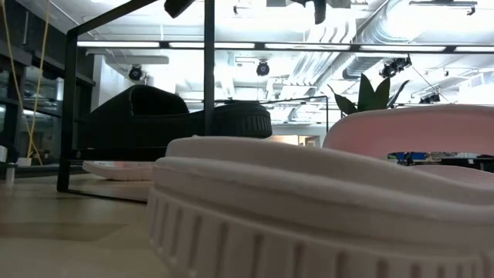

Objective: Pick and place slides into the shelf
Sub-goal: Put the black slipper on the shelf

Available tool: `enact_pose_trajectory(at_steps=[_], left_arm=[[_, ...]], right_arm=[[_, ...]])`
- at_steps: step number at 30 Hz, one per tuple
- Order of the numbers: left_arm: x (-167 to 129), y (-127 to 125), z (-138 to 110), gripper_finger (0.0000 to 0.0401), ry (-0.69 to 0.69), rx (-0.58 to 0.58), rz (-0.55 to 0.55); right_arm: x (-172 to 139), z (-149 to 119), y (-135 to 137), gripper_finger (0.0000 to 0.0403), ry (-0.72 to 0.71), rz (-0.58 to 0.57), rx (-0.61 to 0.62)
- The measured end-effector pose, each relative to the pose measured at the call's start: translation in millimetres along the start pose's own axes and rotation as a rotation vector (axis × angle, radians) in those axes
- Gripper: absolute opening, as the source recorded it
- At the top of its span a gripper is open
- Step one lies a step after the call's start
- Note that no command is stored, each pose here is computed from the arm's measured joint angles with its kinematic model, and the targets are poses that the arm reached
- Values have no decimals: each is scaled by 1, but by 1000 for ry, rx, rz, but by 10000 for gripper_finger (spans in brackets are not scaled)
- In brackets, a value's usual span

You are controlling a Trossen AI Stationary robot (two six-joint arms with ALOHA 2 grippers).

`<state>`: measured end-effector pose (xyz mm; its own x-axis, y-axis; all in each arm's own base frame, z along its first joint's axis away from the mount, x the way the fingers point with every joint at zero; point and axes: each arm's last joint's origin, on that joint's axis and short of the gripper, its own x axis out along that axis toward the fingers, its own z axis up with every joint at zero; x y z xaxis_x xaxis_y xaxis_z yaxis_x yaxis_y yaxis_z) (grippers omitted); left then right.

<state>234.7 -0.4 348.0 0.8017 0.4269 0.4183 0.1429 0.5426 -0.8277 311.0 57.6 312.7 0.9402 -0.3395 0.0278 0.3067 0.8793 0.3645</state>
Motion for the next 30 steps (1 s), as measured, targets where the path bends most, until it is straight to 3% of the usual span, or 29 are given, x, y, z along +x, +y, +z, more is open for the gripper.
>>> enact_pose_trajectory(at_steps=[11,30], left_arm=[[26,-11,-6,7,34,119,45],[36,-12,-12,7,34,135,45]], right_arm=[[27,11,22,170,-1,30,-149],[38,19,8,170,-25,1,-72]])
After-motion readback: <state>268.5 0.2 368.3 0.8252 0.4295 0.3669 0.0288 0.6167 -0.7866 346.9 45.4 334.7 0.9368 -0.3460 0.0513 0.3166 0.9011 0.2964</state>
